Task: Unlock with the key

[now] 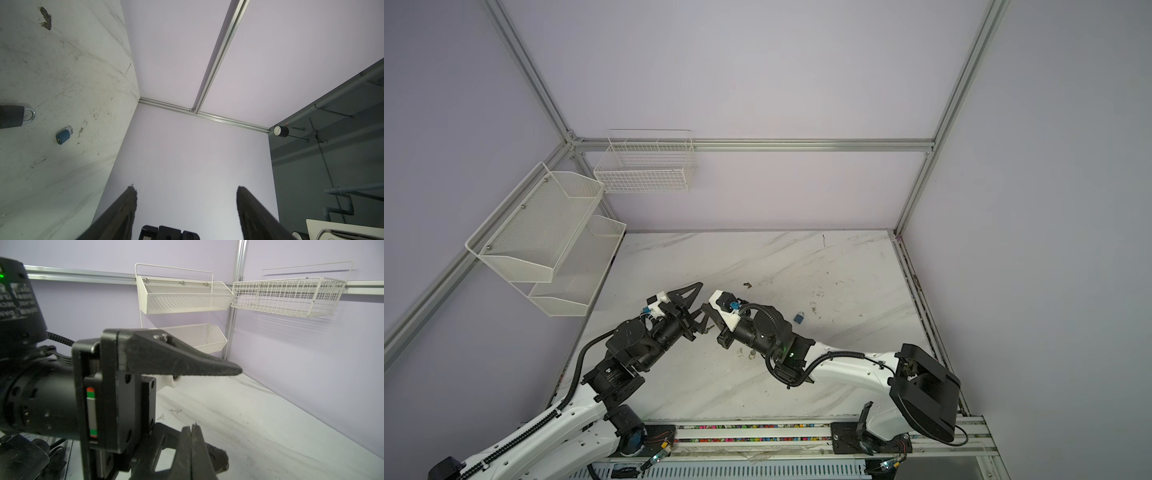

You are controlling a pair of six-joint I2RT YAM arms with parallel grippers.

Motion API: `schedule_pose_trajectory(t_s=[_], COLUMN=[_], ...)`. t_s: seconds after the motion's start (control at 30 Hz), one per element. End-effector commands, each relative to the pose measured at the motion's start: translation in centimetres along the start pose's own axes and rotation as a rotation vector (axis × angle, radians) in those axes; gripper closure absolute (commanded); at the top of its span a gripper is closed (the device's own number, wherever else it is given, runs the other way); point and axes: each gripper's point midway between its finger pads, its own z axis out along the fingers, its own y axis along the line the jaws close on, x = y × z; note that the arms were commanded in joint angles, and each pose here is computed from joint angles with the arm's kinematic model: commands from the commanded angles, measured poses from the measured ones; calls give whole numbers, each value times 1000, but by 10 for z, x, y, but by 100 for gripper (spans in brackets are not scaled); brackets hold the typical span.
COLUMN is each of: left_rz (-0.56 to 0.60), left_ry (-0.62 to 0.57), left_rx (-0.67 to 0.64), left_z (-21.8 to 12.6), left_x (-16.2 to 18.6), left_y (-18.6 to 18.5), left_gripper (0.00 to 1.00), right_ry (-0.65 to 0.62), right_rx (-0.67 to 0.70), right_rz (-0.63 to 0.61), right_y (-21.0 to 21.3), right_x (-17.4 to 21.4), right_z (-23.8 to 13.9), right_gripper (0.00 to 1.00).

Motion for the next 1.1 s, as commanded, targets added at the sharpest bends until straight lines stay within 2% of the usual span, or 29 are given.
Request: schedule_pose_trajectory(t_s=[0.0,0.27,0.33,0.5,0.53,0.9,1.07], left_rz=[-13,-12,-11,-32,-32,-35,-34], left_ry=[-48,-32,-20,4,5,-1,-20], left_rx=[-2,-1,-1,1,5,31,28], left_z=[-3,1,3,6,7,3,2], left_x=[-12,-9,-6,-2,-1,-2,-5], left_y=[10,8,8,7,5,-5,-2], left_gripper=[28,40,40,31,31,29,33], right_ry=[-62,-58,-61,-111,-91,-95,-92], right_rx=[-12,-37,-34,-16,-15,-3,-18], right_rz=[-25,-36,-37,-32,-34,-25,-22], right_y=[3,7,7,4,4,2,4], right_x=[-22,-27,-27,-44,-33,-19,-20], right_z=[-8,-12,-11,-8,-1,5,-3], right_gripper=[100,100,100,100,100,100,100])
